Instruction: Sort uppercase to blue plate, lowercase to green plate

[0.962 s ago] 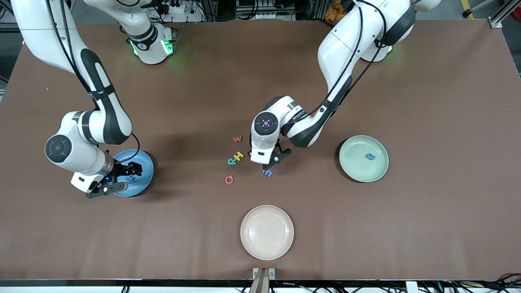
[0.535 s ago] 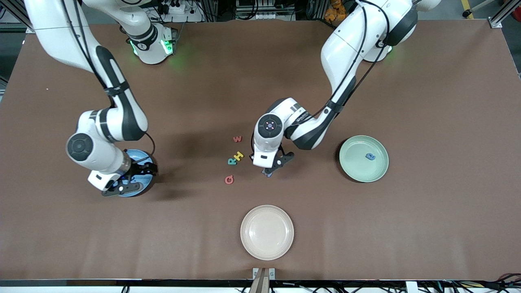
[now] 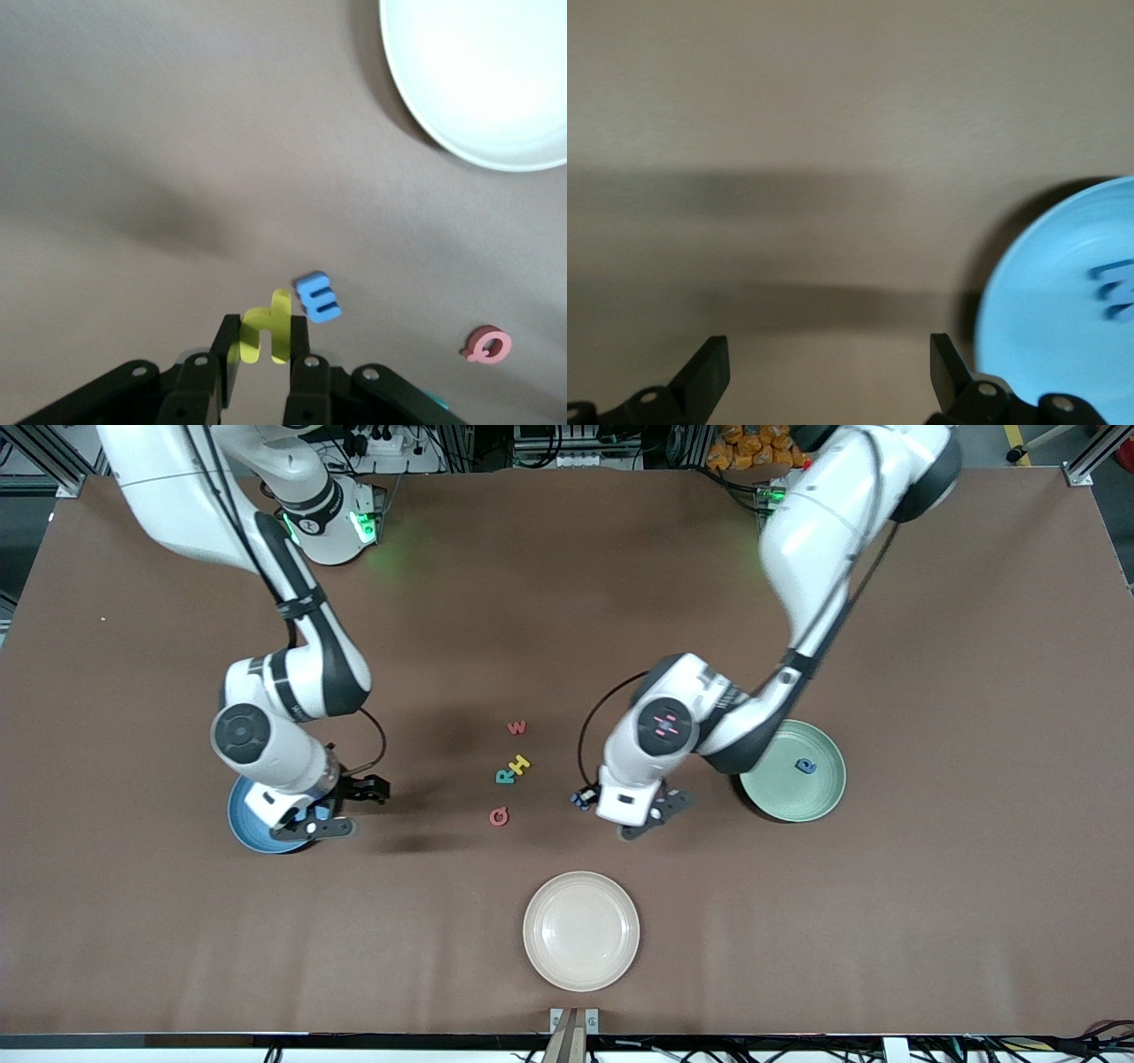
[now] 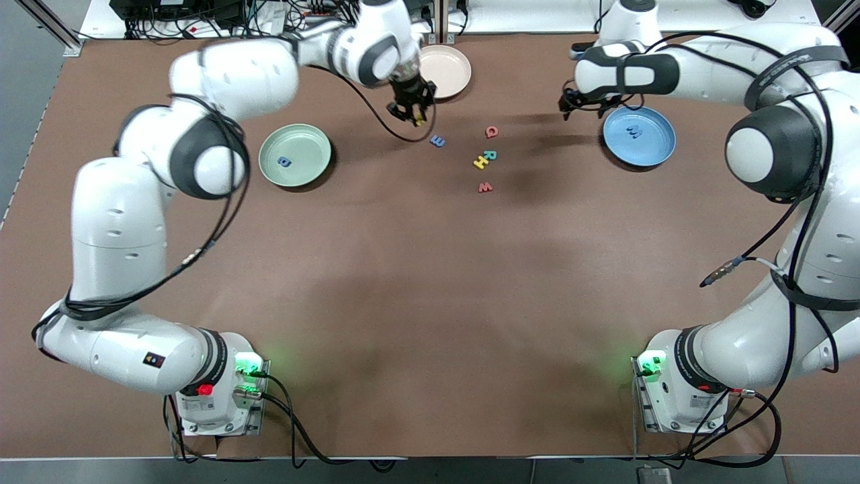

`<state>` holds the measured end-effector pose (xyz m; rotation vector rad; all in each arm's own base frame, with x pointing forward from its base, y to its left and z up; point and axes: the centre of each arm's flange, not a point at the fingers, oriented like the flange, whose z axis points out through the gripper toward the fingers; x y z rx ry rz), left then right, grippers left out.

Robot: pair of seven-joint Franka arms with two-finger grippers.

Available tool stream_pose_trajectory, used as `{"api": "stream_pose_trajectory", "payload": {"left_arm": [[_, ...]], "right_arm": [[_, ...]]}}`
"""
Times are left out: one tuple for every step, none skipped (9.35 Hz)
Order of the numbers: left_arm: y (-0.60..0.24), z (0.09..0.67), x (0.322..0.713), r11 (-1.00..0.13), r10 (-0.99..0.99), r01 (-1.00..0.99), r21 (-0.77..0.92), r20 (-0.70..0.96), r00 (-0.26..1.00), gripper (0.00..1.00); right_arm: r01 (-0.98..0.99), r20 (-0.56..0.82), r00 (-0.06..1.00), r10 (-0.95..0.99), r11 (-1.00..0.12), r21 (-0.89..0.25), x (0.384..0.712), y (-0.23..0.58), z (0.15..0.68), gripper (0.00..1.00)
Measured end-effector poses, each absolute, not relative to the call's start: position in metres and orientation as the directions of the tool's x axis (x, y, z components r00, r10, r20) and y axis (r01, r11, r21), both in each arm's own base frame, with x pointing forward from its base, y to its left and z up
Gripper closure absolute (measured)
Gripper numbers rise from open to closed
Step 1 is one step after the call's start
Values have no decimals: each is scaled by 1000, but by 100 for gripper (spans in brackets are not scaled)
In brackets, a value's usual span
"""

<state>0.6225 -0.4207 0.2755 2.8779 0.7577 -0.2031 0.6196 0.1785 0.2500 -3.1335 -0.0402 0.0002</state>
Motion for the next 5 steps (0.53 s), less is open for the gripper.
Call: {"api": "stream_pose_trajectory", "payload": {"left_arm": [[-395,289,635,-868,459,483,116,-187,869,74],[-371,302,646,-874,448,473,112,-191,874,74],[-355,311,651,-884,433,457,97,-194,880,74],[-342,321,652,-896,417,438,76,-199,887,74],[-324,331,655,-907,398,417,55,-206,894,74]], "right_arm": [[-10,-1,1000,-10,-1000,-8,613,202,249,0],[-56,0,998,-56,-998,-9,606,225,248,0],[-106,3,994,-106,-994,-11,600,248,248,0],[-159,5,987,-159,-987,-13,595,271,246,0],[-210,7,978,-210,-978,-15,589,294,244,0]]}}
